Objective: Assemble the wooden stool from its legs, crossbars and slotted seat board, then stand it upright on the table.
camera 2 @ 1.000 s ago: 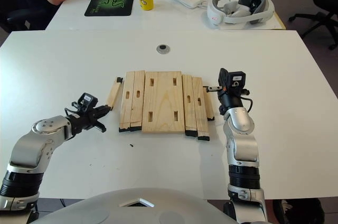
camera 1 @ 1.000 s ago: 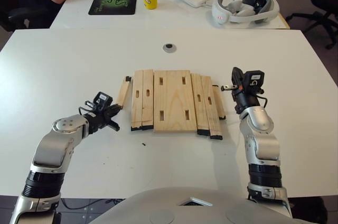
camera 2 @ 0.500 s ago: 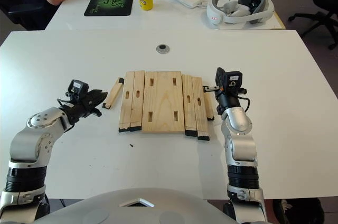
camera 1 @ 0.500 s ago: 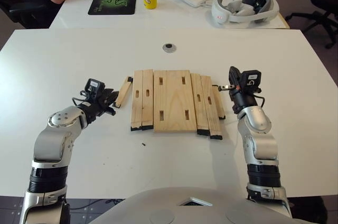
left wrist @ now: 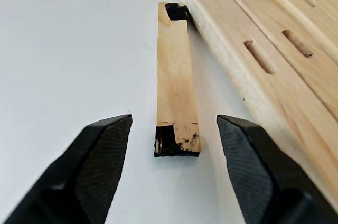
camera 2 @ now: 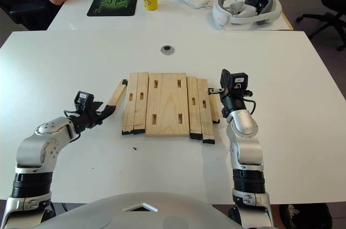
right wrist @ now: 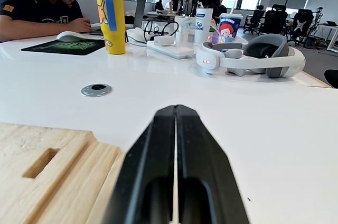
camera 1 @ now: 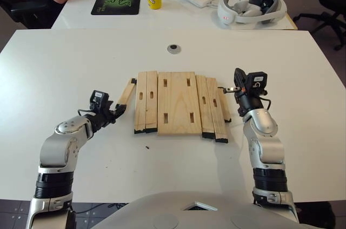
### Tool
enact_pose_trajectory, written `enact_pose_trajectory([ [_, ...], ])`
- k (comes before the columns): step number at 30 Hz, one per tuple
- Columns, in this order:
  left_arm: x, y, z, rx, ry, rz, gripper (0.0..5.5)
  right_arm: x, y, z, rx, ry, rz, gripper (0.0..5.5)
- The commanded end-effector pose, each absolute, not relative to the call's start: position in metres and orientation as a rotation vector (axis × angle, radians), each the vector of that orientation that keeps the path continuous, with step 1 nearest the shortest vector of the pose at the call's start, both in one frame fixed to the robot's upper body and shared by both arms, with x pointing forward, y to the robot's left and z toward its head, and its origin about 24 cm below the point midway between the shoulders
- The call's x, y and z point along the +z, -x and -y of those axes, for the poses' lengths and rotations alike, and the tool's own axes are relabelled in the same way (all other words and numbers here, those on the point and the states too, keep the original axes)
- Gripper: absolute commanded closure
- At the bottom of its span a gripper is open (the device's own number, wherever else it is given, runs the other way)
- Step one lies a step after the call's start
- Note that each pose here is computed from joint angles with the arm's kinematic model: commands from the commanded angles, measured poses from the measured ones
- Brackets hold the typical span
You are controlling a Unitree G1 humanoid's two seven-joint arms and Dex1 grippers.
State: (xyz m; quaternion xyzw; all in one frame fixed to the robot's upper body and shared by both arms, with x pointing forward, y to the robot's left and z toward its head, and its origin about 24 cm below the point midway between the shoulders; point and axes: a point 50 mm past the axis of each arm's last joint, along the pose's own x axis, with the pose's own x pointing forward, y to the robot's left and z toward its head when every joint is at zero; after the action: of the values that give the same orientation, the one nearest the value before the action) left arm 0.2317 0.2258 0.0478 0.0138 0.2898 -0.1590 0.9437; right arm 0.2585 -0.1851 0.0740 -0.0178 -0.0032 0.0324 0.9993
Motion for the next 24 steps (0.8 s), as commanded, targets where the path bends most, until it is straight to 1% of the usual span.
enact_pose_trajectory([
  [1, 0.041, -0.234, -0.221, -0.318, -0.049, -0.601, 2.51, 0.077, -0.259, 0.185, 0.065, 0.034, 0.013, 5.50],
  [5, 0.043, -0.236, -0.214, -0.341, -0.054, -0.575, 3.10, 0.077, -0.260, 0.185, 0.069, 0.034, 0.014, 5.50],
  [9, 0.039, -0.234, -0.218, -0.329, -0.082, -0.590, 3.62, 0.077, -0.260, 0.185, 0.070, 0.034, 0.014, 5.50],
  [11, 0.039, -0.234, -0.220, -0.322, -0.089, -0.593, 4.00, 0.077, -0.260, 0.185, 0.069, 0.034, 0.014, 5.50],
  [13, 0.039, -0.235, -0.222, -0.317, -0.098, -0.593, 4.16, 0.077, -0.260, 0.185, 0.069, 0.034, 0.014, 5.50],
  [17, 0.039, -0.236, -0.224, -0.309, -0.112, -0.585, 4.16, 0.078, -0.261, 0.185, 0.073, 0.035, 0.017, 5.50],
  [19, 0.044, -0.239, -0.223, -0.306, -0.119, -0.557, 4.16, 0.079, -0.262, 0.185, 0.076, 0.037, 0.020, 5.50],
  [20, 0.048, -0.242, -0.223, -0.293, -0.128, -0.525, 4.16, 0.080, -0.263, 0.185, 0.078, 0.038, 0.024, 5.50],
  [24, 0.083, -0.259, -0.216, -0.276, -0.135, -0.294, 4.16, 0.091, -0.269, 0.185, 0.091, 0.024, 0.064, 5.50],
])
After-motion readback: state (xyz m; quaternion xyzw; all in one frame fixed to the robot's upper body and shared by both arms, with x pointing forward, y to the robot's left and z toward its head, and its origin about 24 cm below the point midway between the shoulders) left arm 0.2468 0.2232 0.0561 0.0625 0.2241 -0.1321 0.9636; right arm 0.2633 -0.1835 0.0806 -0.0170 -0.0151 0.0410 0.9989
